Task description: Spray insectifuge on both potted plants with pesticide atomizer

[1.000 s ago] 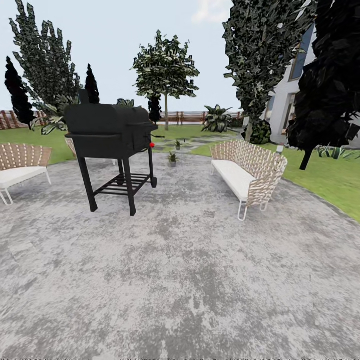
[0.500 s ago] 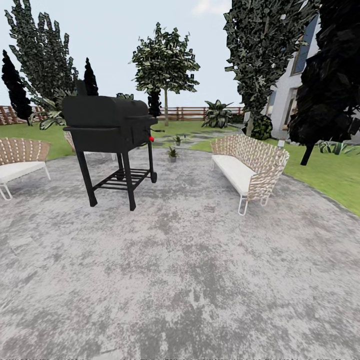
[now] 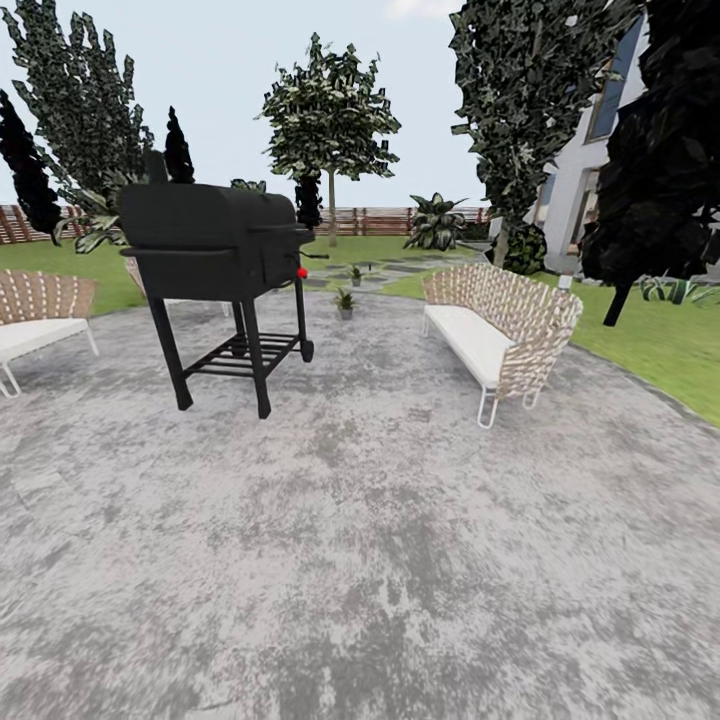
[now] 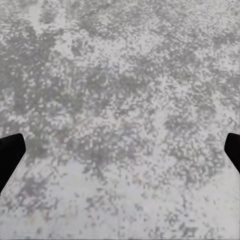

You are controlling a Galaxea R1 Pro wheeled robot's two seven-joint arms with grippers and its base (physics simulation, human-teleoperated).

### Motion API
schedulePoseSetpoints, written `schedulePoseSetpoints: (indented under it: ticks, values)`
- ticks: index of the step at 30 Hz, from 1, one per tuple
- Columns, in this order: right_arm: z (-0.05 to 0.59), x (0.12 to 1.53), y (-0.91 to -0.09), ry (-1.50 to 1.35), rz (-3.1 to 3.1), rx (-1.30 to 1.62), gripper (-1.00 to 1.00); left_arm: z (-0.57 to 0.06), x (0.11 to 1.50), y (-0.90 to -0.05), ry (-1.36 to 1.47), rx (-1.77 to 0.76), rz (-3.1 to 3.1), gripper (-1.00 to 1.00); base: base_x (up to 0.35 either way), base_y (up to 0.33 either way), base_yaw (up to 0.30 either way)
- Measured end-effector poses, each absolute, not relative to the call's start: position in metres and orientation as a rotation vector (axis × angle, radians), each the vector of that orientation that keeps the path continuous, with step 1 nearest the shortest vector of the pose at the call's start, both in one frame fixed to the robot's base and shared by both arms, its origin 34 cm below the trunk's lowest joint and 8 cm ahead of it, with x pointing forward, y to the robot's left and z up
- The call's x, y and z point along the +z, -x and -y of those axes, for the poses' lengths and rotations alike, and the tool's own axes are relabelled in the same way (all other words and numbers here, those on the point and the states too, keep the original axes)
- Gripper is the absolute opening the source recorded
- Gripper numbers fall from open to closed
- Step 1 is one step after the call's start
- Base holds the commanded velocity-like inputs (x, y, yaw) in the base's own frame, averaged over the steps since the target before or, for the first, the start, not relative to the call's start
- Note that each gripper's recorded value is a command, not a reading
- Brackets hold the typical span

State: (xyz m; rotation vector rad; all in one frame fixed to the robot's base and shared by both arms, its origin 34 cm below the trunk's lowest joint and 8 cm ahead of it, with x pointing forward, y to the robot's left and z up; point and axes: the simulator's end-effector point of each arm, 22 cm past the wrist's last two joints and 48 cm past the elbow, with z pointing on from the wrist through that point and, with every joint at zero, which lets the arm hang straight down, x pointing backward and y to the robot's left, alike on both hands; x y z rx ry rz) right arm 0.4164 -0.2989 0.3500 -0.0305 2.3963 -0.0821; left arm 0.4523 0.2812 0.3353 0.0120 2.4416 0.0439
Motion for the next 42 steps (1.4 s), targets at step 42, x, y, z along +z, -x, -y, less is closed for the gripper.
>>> schedulePoseSetpoints:
  ticks: [42]
  values:
    - [0.299,0.35,-0.416,0.032,-2.397,-0.082,1.0,-0.281,0.329,-0.442,-0.01,0.042,-2.465,1.0,0.338,0.0,-0.001]
